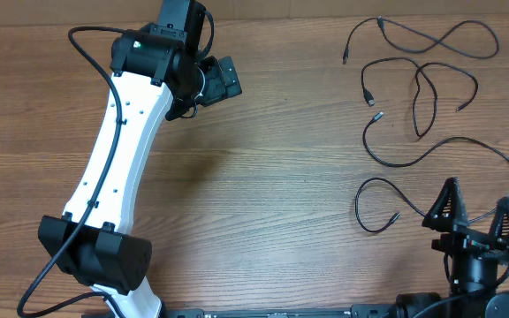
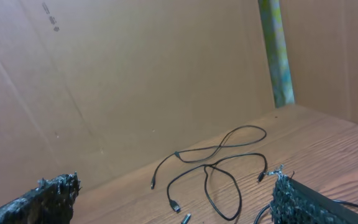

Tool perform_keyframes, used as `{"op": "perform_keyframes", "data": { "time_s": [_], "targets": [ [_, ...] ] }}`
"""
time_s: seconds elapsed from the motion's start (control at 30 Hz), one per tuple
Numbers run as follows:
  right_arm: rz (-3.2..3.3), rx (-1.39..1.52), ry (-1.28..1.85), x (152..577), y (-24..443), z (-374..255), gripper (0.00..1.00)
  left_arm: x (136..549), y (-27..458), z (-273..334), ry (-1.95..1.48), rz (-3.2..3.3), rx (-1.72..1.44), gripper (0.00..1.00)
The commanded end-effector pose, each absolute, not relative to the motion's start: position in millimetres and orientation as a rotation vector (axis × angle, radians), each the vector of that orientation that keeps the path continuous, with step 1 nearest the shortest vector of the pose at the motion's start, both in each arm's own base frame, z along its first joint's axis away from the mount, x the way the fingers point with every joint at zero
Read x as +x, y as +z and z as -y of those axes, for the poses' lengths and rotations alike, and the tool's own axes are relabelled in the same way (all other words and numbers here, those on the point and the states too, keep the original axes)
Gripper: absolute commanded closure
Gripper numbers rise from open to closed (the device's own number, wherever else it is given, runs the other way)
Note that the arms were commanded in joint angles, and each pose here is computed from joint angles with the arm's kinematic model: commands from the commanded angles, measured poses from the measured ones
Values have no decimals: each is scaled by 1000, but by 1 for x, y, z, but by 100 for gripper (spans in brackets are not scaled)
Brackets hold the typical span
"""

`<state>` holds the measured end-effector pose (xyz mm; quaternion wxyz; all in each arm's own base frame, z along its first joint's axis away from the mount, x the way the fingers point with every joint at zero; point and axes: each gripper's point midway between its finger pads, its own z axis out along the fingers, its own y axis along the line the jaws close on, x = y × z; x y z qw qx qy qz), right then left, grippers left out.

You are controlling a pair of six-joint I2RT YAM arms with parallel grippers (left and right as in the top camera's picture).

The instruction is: Untangle cables

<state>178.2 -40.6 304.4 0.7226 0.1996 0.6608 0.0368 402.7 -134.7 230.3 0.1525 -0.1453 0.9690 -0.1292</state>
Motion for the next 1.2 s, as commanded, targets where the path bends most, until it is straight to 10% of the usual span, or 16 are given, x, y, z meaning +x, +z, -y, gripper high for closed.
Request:
{"op": "perform_keyframes", "data": {
  "time_s": [0.0,1.17],
  "targets": [
    [-1450,443,71,182,299,42,0,407,236,131,-358,-2757,-401,1],
    [-1365,400,138,227,252,31,0,407,236,131,-358,-2757,-401,0]
  ]
}}
